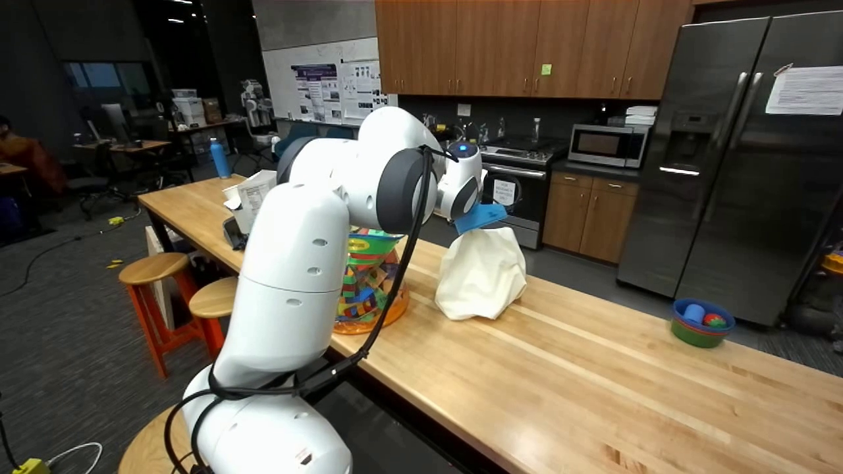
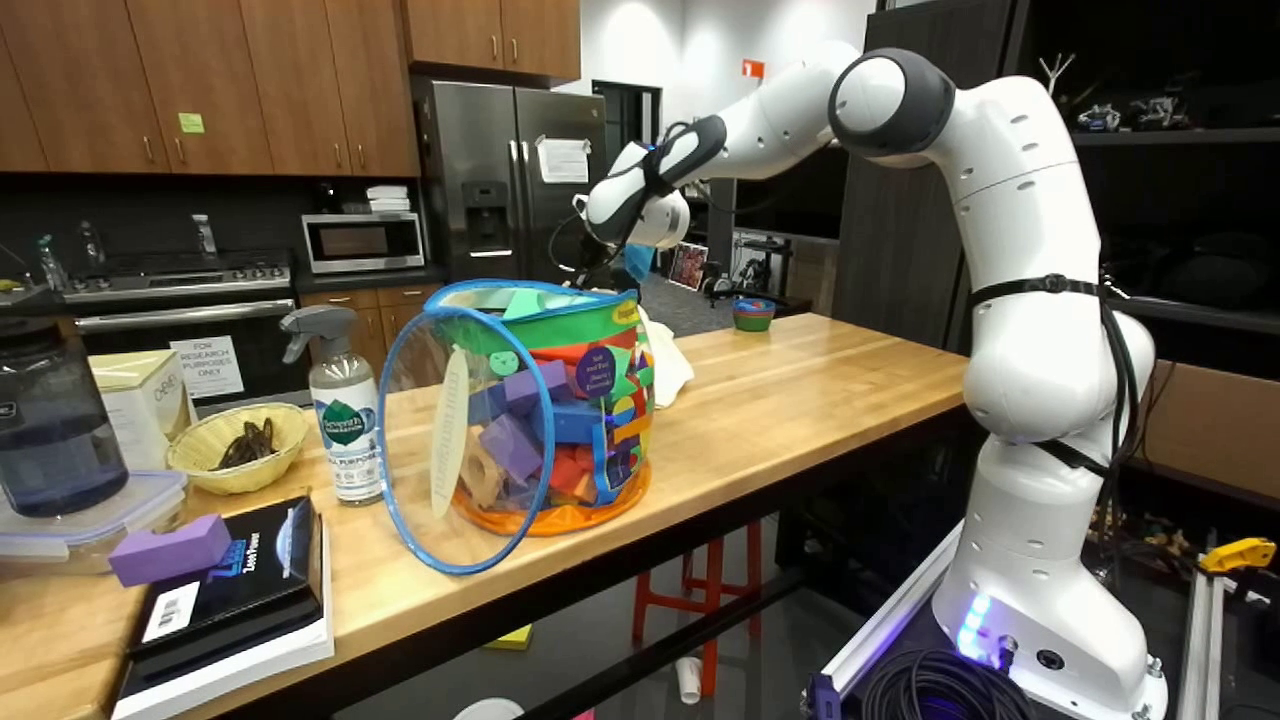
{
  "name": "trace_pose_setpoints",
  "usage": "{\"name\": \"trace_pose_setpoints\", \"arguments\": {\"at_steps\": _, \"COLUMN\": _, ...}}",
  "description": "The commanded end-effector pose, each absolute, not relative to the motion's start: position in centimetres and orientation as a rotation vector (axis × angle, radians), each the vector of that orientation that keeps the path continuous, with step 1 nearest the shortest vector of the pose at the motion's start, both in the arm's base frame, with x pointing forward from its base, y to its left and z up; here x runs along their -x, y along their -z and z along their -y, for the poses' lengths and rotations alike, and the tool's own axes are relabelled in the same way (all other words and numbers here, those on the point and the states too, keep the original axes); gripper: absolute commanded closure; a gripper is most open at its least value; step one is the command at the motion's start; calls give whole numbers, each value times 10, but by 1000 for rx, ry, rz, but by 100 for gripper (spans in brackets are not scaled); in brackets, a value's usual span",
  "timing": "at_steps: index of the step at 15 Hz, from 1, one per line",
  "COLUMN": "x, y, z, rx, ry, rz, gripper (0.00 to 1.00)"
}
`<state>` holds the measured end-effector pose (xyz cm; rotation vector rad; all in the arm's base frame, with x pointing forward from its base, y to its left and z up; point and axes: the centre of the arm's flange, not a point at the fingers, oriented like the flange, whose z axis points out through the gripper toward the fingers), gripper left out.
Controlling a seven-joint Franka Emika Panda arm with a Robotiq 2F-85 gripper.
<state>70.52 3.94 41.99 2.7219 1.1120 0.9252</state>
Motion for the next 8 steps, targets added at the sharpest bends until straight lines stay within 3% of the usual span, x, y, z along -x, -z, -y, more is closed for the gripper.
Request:
{"name": "trace_pose_setpoints", "arguments": {"at_steps": 1, "x": -661, "y": -420, "z": -29, "rx": -2781, "ry": -879, "rz": -1073, "gripper": 99}}
{"name": "trace_pose_setpoints", "arguments": {"at_steps": 8, "x": -613, "y": -396, "z": -11, "rx": -2911, "ry": -771, "rz": -962, "gripper": 99}}
